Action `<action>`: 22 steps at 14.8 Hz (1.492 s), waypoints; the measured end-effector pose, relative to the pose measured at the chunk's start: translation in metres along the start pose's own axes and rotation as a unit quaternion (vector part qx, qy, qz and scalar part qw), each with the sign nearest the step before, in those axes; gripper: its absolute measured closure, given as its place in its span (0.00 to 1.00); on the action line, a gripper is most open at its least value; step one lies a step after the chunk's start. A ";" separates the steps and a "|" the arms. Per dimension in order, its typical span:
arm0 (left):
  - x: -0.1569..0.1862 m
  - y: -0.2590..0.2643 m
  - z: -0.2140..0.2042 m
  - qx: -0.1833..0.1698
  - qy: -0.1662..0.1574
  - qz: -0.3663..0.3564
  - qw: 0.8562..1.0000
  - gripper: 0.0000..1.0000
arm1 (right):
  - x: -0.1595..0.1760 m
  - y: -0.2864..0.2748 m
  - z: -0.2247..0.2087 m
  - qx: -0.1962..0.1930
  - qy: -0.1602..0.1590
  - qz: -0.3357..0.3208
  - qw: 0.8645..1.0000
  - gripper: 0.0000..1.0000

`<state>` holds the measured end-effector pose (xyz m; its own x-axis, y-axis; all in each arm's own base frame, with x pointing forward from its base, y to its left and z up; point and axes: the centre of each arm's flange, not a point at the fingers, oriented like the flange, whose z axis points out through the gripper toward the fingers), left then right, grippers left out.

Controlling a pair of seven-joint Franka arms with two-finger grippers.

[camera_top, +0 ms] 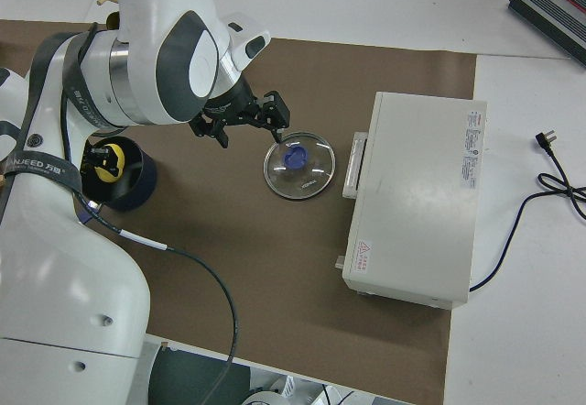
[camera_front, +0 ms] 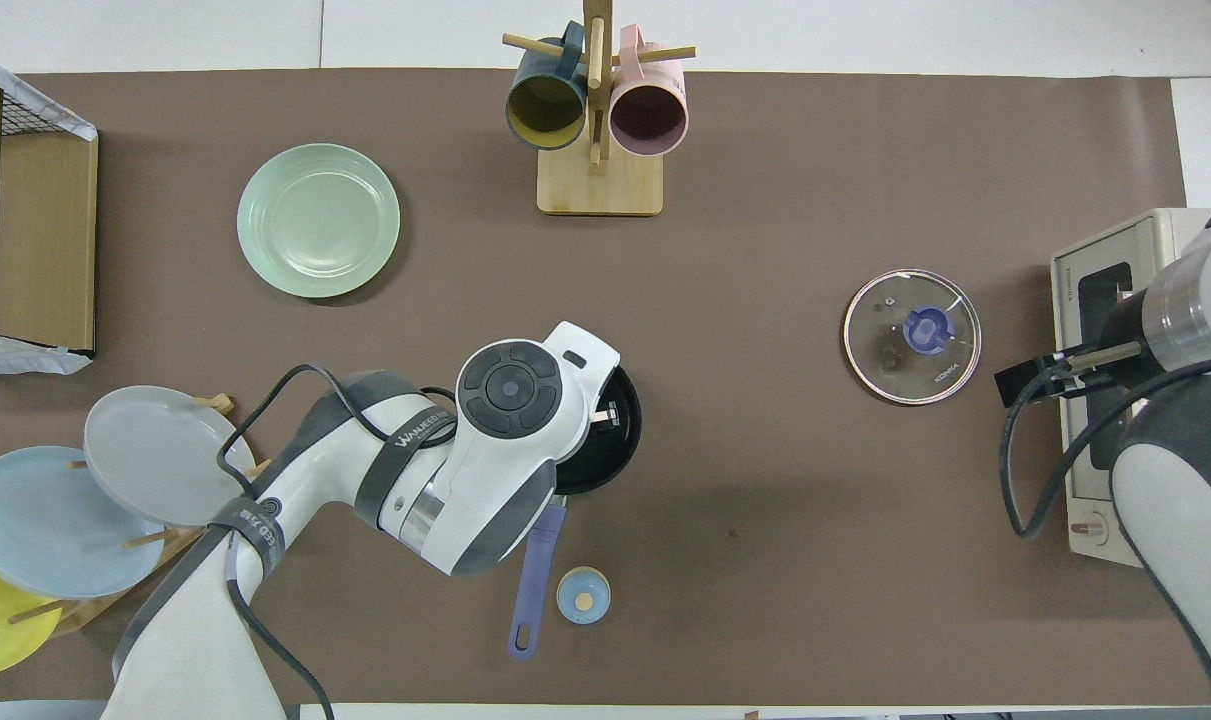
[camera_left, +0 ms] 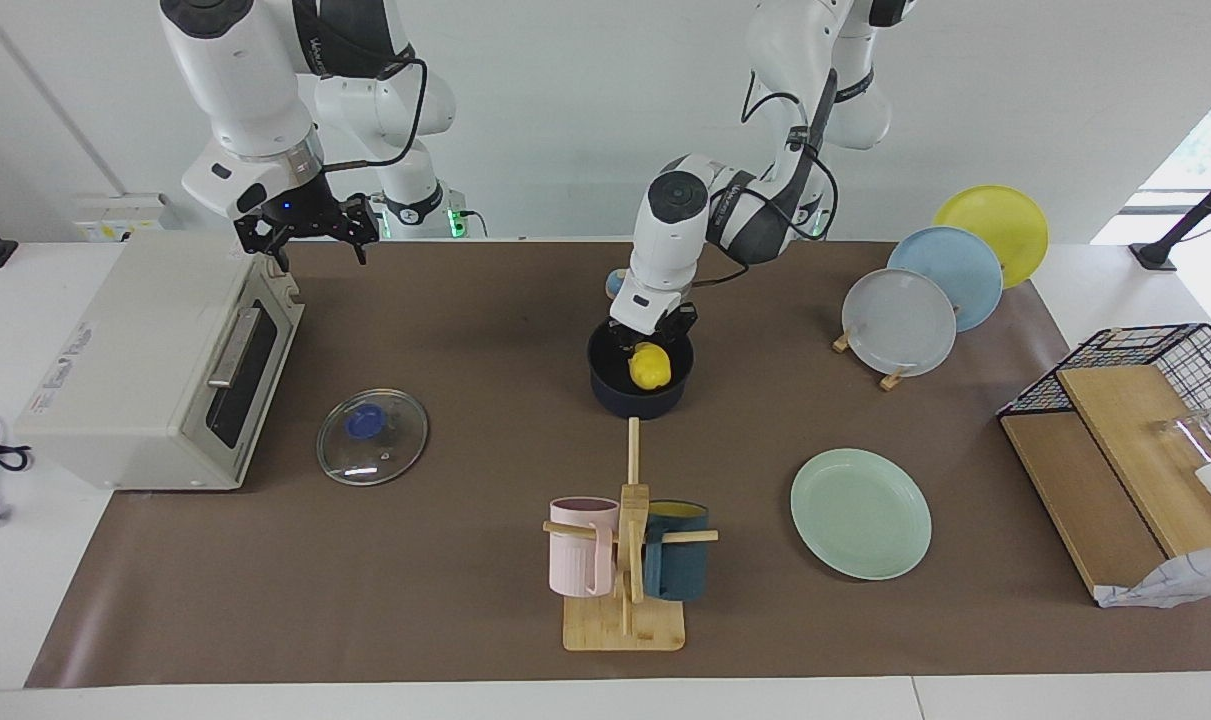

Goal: Transfer potato from pot to plate
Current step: 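Lift the potato and carry it to the green plate with the left gripper, then lower the potato onto the green plate and open the left gripper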

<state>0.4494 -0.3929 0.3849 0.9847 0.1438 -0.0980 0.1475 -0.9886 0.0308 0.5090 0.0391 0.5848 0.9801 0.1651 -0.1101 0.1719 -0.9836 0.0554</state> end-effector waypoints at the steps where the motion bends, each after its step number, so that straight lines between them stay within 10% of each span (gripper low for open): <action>1: 0.001 0.001 -0.015 -0.002 -0.004 -0.002 1.000 0.46 | 0.000 0.002 0.001 0.003 -0.001 0.002 1.000 0.00; 10: 0.137 -0.141 -0.145 -0.031 -0.052 0.028 0.998 0.46 | 0.020 0.021 -0.001 0.018 -0.030 0.013 0.999 0.00; 22: 0.278 -0.251 -0.010 -0.011 0.015 0.084 0.996 0.46 | 0.015 0.030 -0.004 0.020 -0.030 0.022 0.999 0.00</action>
<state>0.6876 -0.1044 0.3598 0.9979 -0.0224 -0.0605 -0.0183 -0.9976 0.0670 0.5295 0.0125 0.5892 0.9787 0.1186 -0.1673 0.1240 -0.9921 0.0216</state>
